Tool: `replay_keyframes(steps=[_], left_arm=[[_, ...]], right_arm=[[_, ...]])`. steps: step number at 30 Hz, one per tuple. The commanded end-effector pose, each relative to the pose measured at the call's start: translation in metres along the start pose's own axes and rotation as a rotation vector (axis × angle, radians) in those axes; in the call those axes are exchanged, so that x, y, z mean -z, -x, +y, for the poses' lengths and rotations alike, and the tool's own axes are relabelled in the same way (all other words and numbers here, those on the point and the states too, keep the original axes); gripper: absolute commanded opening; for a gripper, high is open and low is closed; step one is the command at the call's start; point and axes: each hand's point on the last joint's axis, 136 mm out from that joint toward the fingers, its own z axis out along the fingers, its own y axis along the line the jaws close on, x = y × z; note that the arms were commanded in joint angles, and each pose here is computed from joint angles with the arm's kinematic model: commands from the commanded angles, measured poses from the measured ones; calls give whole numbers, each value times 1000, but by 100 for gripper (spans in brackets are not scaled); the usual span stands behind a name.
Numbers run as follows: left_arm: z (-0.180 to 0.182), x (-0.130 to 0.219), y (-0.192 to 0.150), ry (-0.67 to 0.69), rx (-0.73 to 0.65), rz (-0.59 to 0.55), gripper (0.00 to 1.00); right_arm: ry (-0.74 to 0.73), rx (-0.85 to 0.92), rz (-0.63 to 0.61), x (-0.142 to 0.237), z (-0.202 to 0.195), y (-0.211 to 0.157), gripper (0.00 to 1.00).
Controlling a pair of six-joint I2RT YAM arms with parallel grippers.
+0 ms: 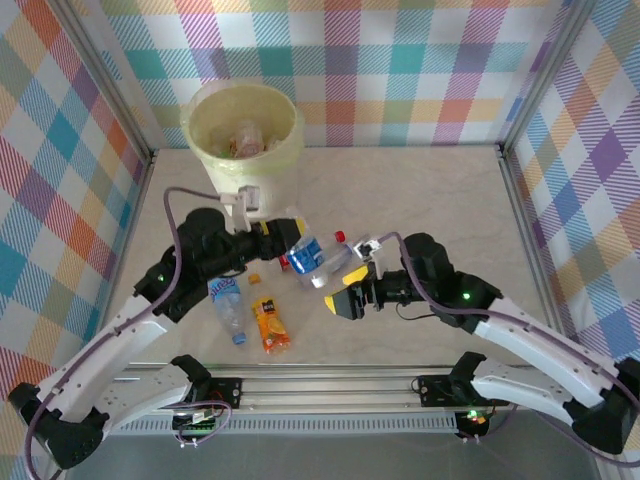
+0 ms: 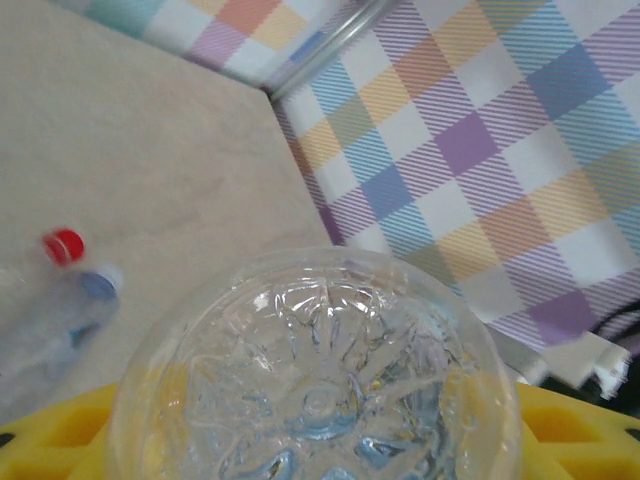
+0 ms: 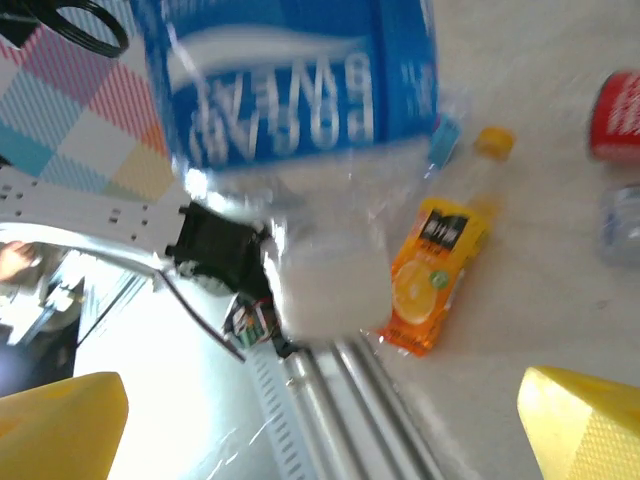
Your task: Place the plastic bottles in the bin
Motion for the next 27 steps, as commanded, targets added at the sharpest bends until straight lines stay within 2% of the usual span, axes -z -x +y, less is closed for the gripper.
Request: replay_keyframes(steps=[1, 5, 16, 20, 27], left_arm=[[11, 0, 25, 131, -160, 3, 50], [4, -8, 72, 183, -255, -36, 50], [21, -28, 185, 336, -339, -148, 51], [34, -29, 221, 388, -347, -200, 52], [62, -35, 274, 454, -354, -297, 54]], right_arm=[[-142, 59, -168, 27, -10, 32, 100], [-220, 135, -350, 57, -6, 65, 100], [-409, 309, -635, 107, -5, 122, 100], [-450, 343, -672, 116, -4, 129, 100], [-475, 332, -616, 105, -15, 123, 100]])
